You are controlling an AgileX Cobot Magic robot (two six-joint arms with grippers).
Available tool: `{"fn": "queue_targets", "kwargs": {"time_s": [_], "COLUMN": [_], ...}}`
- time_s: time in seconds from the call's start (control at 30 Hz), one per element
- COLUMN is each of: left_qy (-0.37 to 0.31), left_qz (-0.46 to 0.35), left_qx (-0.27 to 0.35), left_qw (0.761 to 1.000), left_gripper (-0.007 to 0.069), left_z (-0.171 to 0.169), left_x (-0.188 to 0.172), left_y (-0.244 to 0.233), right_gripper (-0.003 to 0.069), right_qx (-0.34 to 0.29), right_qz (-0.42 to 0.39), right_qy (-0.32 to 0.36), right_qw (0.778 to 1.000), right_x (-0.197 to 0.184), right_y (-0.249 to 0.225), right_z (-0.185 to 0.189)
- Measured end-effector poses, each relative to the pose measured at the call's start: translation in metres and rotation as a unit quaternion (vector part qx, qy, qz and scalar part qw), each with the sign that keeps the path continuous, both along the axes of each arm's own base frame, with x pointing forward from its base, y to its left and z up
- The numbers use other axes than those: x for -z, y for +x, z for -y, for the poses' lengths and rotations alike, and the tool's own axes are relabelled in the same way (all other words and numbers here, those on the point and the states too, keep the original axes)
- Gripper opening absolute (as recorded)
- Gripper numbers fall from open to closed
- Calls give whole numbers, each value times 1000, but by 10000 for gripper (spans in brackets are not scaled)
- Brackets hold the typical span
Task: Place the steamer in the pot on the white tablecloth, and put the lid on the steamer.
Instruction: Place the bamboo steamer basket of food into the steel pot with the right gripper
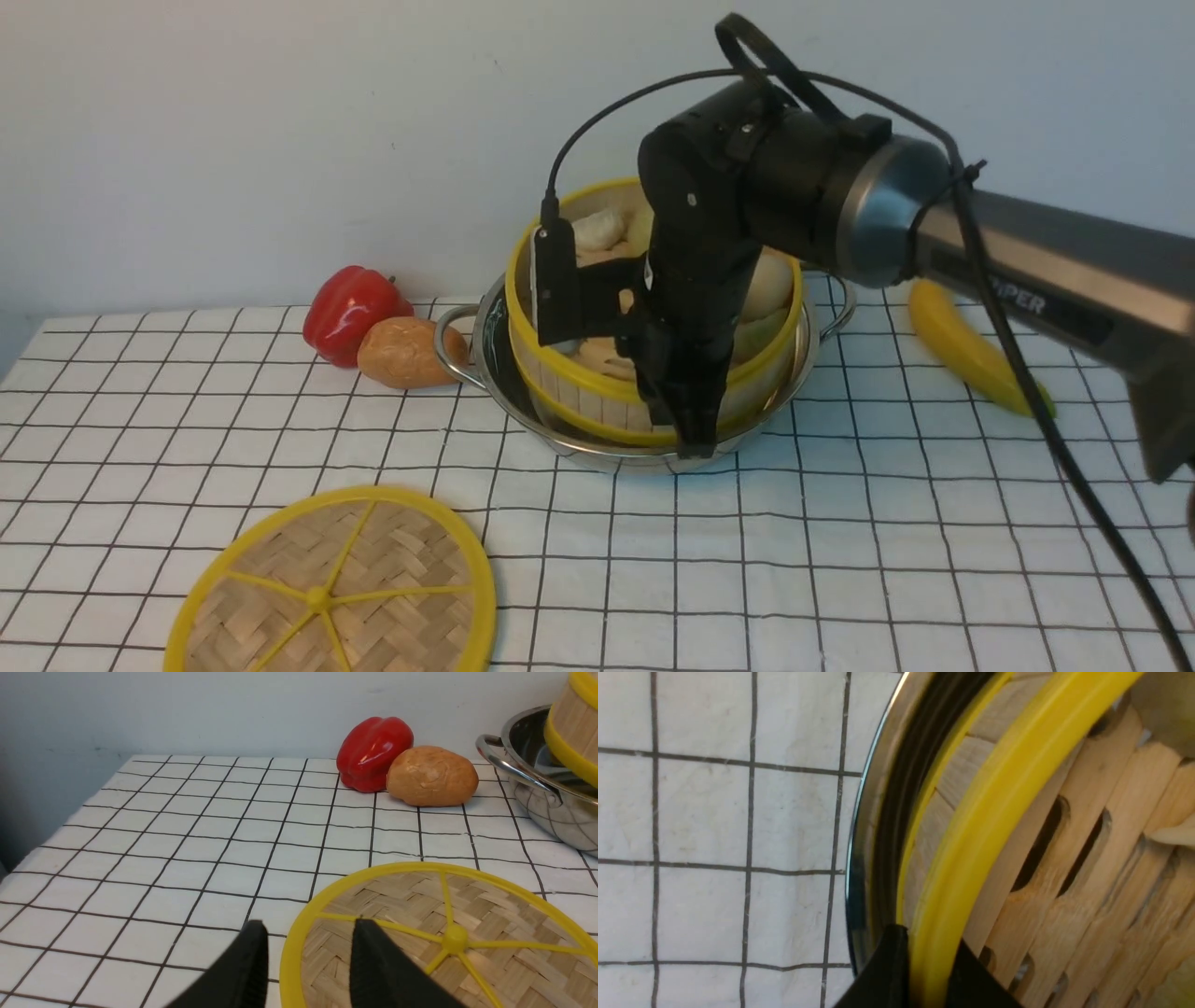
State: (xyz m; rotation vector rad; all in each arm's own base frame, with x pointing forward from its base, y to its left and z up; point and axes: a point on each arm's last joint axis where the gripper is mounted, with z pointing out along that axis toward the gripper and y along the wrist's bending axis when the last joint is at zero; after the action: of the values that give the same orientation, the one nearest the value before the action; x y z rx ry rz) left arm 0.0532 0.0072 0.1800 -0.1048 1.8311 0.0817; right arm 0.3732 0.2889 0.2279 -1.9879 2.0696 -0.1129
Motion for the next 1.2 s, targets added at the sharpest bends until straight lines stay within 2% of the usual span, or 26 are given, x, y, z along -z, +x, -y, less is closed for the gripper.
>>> {"fn": "queue_targets", "kwargs": {"time_s": [0.13,0.47,1.2], "left_qy": [0,0,0], "left_qz": [0,0,0], "left_qx": [0,0,0], "left_qw": [1000,1000,1000], "left_gripper": [243,243,243], "left_z": [0,0,0], "left_x": [0,0,0], "left_y": [0,0,0], "right_gripper": [64,64,64], "right_qx": [-7,-16,-15], "right_qz": [0,19,-4], "right_qy": [-3,-10,-25], "right_qw": [1000,1000,1000], "right_x": [12,15,36], "right_y": [4,8,10], "right_z": [-3,-3,-5]}}
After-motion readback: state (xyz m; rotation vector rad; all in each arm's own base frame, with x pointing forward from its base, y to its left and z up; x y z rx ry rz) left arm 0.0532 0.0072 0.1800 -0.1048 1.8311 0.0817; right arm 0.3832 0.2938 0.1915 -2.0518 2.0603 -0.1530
